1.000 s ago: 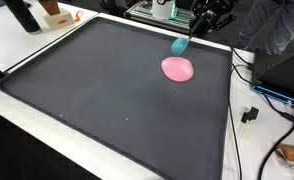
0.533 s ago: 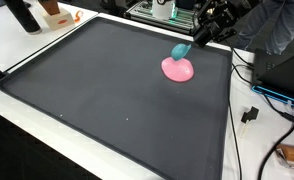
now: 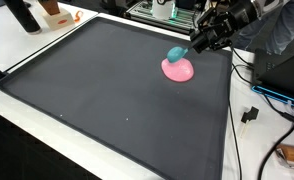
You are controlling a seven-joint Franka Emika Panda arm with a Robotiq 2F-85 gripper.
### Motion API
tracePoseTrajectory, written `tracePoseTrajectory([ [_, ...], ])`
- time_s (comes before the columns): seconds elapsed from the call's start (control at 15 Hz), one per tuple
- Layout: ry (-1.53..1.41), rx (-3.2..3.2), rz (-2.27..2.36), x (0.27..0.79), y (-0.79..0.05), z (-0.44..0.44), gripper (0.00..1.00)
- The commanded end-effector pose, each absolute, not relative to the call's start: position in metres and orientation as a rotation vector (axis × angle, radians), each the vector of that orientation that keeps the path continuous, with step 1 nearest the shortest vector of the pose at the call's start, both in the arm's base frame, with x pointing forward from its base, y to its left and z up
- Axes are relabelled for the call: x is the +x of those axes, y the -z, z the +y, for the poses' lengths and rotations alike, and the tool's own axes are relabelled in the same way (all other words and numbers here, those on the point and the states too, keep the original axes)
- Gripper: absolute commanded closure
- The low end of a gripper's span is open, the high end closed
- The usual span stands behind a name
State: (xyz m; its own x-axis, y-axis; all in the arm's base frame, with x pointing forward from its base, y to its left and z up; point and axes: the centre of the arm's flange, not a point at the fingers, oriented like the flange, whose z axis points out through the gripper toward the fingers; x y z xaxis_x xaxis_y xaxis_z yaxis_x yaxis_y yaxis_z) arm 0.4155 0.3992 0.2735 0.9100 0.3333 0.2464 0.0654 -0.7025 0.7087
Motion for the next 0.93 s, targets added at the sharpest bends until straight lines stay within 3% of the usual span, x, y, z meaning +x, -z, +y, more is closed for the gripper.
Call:
tracePoseTrajectory([
  [0.0, -0.487, 2.250, 0.263, 0.420, -0.260, 0.411, 0.74],
  [0.87, -0.473, 2.257, 0.232, 0.437, -0.256, 0.404, 0.74],
])
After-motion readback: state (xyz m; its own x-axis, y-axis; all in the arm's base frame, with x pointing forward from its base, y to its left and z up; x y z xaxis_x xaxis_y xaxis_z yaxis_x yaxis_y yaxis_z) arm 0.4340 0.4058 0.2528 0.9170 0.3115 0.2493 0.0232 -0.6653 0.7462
